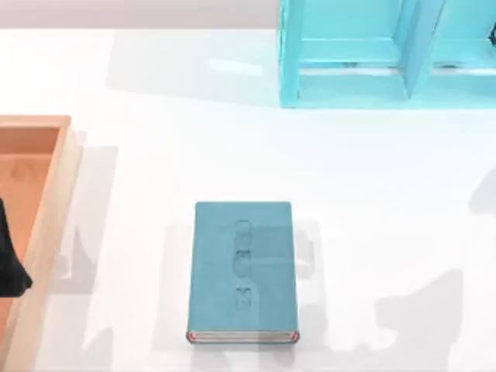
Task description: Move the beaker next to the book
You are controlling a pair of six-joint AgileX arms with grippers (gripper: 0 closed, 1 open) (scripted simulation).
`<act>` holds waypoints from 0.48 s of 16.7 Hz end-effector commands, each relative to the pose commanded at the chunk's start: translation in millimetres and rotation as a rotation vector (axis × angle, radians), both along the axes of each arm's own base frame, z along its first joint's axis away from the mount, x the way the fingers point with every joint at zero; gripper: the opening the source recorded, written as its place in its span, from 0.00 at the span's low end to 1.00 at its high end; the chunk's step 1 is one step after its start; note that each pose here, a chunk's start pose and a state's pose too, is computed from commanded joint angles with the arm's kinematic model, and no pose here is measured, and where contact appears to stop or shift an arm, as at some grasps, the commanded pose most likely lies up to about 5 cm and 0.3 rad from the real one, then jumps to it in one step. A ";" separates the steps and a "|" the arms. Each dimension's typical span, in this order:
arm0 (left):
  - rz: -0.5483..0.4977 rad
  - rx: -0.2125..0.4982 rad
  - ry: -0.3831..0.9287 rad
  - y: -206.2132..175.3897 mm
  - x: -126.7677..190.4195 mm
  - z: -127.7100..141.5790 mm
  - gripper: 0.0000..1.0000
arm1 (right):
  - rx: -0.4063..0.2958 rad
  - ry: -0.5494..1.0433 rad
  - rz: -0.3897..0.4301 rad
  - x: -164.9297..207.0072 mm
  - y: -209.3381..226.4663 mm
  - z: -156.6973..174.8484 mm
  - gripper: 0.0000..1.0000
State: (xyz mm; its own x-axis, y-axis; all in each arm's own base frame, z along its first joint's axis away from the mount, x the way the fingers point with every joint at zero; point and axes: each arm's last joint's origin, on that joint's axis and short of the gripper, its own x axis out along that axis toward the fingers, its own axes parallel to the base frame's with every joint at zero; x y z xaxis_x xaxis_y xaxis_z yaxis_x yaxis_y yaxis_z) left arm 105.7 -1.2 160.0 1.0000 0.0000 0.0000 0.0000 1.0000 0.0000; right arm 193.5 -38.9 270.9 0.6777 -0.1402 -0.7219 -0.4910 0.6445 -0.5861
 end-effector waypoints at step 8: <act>0.000 0.000 0.000 0.0 0.0 0.0 1.00 | -0.170 0.586 0.470 105.5 -62.0 -6.8 1.00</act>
State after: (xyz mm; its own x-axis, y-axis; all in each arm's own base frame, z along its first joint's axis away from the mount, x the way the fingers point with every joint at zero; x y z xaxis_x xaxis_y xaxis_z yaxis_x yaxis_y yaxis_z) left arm 105.7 -1.2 160.0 1.0000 0.0000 0.0000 0.0000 1.0000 0.0000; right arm 299.0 -100.9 264.0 0.2067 -0.0731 -0.9757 -0.9517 0.2162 -0.2178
